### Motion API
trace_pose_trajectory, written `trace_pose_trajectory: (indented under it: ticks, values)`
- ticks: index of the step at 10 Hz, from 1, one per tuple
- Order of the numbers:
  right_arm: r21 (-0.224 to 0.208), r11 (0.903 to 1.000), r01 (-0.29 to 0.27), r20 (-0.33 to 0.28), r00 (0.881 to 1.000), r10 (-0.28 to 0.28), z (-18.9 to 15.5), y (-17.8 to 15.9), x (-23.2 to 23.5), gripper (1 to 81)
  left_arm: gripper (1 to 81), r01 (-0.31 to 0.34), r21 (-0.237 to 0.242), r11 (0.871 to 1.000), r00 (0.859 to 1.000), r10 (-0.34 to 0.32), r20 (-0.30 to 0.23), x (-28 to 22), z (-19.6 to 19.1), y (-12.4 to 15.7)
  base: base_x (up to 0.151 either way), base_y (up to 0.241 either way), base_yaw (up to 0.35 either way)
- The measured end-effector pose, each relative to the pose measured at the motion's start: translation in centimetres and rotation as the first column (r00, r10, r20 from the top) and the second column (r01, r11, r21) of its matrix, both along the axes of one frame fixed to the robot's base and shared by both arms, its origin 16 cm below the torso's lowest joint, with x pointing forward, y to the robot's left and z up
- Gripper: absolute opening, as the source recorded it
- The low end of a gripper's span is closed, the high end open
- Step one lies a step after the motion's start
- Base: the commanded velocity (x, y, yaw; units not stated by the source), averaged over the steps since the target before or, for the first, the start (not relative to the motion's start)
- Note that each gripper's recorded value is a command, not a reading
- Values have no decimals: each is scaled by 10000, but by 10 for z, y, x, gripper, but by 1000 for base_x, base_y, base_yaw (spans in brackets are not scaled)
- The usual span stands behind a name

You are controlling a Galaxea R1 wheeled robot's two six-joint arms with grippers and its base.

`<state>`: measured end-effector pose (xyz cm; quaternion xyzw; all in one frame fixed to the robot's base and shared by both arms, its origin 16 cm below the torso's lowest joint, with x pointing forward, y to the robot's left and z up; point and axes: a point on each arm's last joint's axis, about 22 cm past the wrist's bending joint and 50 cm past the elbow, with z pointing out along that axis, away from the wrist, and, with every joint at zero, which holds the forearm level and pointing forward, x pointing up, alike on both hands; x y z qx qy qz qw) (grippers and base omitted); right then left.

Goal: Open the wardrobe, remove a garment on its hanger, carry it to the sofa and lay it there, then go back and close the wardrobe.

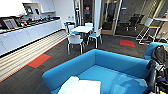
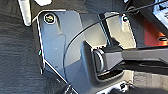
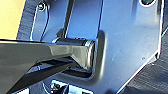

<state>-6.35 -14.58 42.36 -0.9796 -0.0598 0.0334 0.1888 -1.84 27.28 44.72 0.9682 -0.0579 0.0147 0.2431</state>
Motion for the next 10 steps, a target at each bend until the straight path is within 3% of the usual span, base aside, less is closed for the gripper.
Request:
trace_pose_trajectory:
  ticks: [3,5,6,8,10]
  values:
    - [-81,9990,432,31,9991,-431,1,-2,-4,811,811,360,-373,9987,9987,-373,-348,-15,-3,-36,0,0,0]
    - [-201,9949,989,22,9951,-989,3,-5,-13,811,811,956,170,9953,9950,-951,-300,5,-14,-30,0,0,0]
    - [-231,9935,1115,14,9938,-1115,4,-5,-16,811,811,1071,208,9940,9941,-1066,-209,16,-16,-37,0,0,0]
    - [-232,9935,1118,10,9937,-1118,4,-5,-17,811,811,940,63,9955,9951,-938,-305,12,-16,-48,0,0,0]
    - [-182,9936,1112,404,9931,-1104,3,-5,0,811,811,730,204,9971,9973,-728,-123,20,-14,-43,0,0,0]
